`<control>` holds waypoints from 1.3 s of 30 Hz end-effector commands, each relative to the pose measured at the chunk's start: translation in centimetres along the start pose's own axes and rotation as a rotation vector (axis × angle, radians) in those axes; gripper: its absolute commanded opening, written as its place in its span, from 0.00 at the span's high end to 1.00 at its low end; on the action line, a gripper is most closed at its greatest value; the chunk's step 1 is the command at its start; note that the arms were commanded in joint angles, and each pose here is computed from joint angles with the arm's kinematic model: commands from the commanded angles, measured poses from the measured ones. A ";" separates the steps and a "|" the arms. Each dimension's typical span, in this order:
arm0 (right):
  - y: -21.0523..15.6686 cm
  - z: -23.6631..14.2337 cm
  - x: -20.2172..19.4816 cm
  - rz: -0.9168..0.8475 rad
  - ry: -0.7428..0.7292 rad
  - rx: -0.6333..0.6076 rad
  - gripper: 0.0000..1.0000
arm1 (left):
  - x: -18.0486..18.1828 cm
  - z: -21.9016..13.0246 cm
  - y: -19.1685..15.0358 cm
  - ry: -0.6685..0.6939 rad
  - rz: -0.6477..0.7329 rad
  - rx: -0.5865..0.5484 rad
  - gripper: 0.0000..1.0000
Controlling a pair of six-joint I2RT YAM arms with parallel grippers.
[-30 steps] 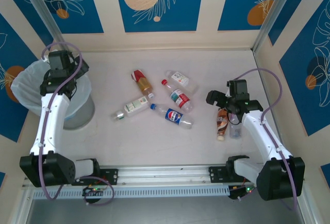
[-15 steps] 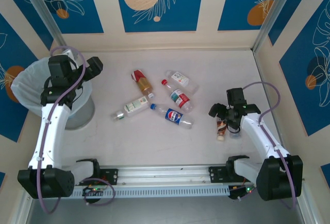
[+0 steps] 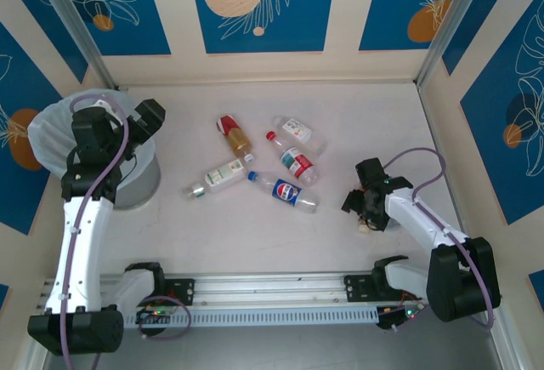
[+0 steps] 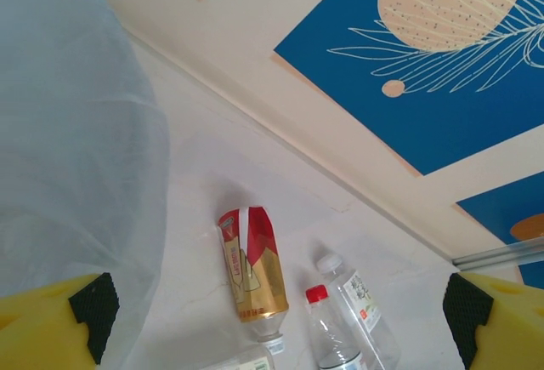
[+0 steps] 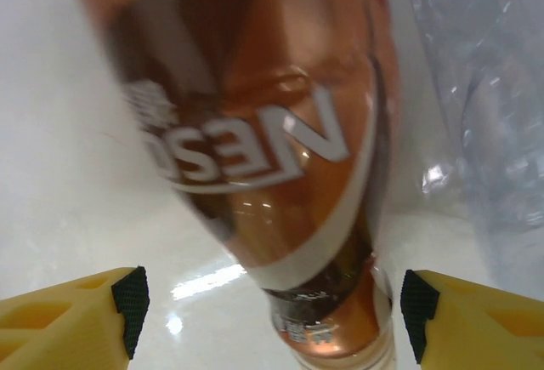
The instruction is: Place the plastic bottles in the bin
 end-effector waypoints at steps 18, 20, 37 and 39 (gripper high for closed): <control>-0.5 1.6 0.8 -0.021 0.020 0.024 0.55 | 3.9 0.0 -1.3 0.390 -0.196 0.145 0.01; -0.4 1.5 1.1 -0.033 0.039 0.018 0.63 | 4.1 0.1 -1.0 0.402 -0.180 0.116 0.01; 0.3 -0.2 3.9 -0.168 0.205 -0.093 0.98 | 4.6 3.5 3.6 0.503 0.046 -0.032 0.01; 0.4 -1.0 4.3 -0.194 0.246 -0.119 0.99 | 3.9 3.8 4.0 0.449 0.066 -0.038 0.01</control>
Point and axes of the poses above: each hand's point on the last joint's axis, 136 mm out from that joint toward the fingers, its own z axis out along the fingers, its own x axis along the line the jaws close on, y = z × x, the point moved 5 cm from there along -z, back along the fingers, and after that the axes turned 3 degrees about z, right-handed, at the moved point
